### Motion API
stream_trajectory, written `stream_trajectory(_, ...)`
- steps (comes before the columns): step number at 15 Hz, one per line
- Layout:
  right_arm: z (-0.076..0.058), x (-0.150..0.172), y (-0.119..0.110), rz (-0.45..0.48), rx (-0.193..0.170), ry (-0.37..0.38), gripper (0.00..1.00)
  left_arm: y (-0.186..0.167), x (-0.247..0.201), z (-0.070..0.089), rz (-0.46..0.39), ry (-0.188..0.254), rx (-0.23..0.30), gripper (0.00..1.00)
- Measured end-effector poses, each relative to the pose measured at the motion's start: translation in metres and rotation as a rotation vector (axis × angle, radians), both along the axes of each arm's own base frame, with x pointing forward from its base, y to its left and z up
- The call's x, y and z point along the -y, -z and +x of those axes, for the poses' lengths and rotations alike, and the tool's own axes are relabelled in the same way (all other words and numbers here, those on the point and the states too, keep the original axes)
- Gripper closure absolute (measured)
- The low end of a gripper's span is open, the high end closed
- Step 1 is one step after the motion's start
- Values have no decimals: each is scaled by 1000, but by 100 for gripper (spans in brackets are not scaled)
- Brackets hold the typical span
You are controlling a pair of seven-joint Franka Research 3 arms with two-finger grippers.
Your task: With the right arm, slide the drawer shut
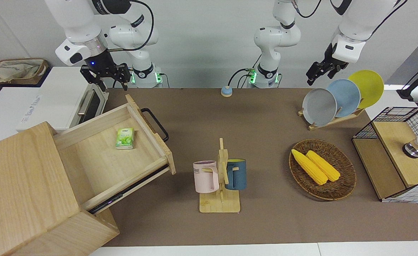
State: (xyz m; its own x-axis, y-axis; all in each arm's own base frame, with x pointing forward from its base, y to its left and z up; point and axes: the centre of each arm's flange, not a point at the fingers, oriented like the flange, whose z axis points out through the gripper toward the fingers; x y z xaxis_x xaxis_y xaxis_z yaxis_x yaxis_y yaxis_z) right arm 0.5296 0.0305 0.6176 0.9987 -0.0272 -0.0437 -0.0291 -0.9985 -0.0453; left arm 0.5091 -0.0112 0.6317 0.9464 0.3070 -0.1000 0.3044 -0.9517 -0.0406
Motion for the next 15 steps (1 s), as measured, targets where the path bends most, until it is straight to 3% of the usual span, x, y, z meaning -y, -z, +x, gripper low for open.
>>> stream_trajectory(6,-1,-5,-3,-4,1,53,93,0,0,0,0,0,0,0)
stream_trajectory(10,-4,-23,-2,-14,-24,156,96,0,0,0,0,0,0,0)
stream_trajectory(15,-30,-108,-5,-59,-68,357,99,0,0,0,0,0,0,0)
